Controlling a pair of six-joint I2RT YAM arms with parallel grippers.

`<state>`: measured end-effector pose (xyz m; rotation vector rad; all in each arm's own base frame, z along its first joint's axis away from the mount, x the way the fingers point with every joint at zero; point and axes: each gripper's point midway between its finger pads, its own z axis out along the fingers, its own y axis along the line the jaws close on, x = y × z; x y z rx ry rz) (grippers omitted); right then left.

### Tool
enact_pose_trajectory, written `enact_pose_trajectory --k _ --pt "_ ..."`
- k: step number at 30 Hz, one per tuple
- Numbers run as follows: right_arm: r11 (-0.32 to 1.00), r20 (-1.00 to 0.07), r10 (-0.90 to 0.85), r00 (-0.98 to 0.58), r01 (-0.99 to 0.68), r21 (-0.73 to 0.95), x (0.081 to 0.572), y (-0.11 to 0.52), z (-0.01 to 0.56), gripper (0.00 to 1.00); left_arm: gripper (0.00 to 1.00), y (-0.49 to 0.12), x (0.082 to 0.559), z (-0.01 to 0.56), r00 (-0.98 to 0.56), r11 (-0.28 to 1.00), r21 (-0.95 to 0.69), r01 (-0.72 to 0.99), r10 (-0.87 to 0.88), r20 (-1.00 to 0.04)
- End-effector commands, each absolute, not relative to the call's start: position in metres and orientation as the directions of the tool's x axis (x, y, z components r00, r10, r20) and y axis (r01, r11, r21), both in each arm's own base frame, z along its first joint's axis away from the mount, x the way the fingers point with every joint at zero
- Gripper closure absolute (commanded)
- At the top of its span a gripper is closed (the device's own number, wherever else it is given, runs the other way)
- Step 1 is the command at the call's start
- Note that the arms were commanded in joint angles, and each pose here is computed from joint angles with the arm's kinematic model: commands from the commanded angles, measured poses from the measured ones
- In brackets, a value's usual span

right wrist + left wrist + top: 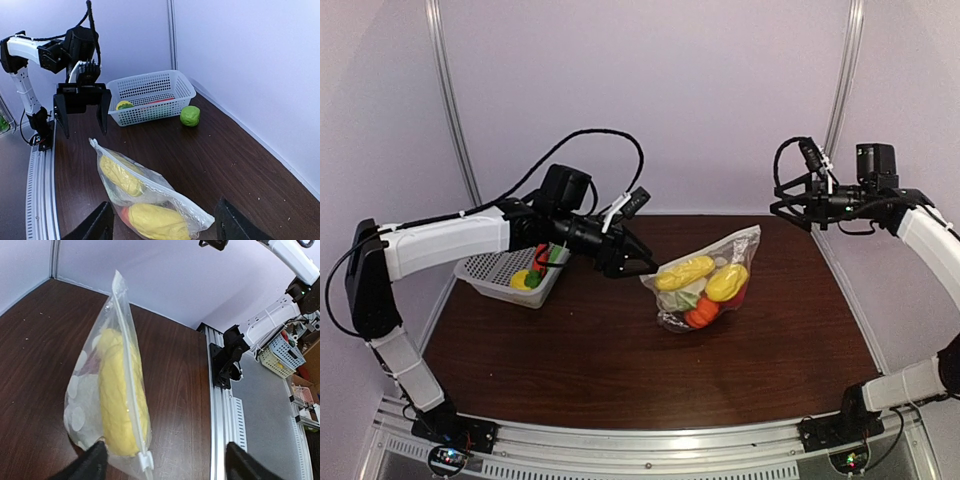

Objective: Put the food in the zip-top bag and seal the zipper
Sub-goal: Place the zipper food storage bag at the center of the board, then reset both arms

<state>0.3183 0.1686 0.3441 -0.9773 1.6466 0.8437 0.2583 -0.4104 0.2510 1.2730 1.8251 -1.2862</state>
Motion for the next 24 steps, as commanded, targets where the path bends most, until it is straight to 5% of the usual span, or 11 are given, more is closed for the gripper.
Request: enact_pose_trajectory --k 1,4,8,17,24 --pt "0.605 -0.943 -0.183 -0.278 -0.788 0.115 0.324 0.146 0.332 0.27 0.02 -0.387 0.266 0.292 -0.307 0.216 -0.248 0.944 0.305 -0.901" --pt "0.783 -0.941 -0.075 -0.33 -0.604 0.149 0.349 0.118 0.335 0.23 0.02 -0.366 0.293 0.296 -0.309 0.415 -0.168 0.894 0.302 -0.902" --pt "0.932 -0.951 -0.02 -0.307 -0.351 0.094 0.368 0.074 0.34 0.01 0.02 -0.33 0.322 0.294 -0.326 0.627 -0.087 0.775 0.279 -0.903" --pt "0.98 -0.958 -0.028 -0.285 -0.197 0.03 0.354 0.044 0.352 0.0 0.02 -0.239 0.346 0.306 -0.327 0.893 0.046 0.447 0.211 -0.921" --pt "0.976 -0.974 -0.035 -0.224 -0.215 0.014 0.34 0.046 0.369 0.0 0.02 -0.2 0.338 0.326 -0.262 0.936 0.067 0.344 0.165 -0.951"
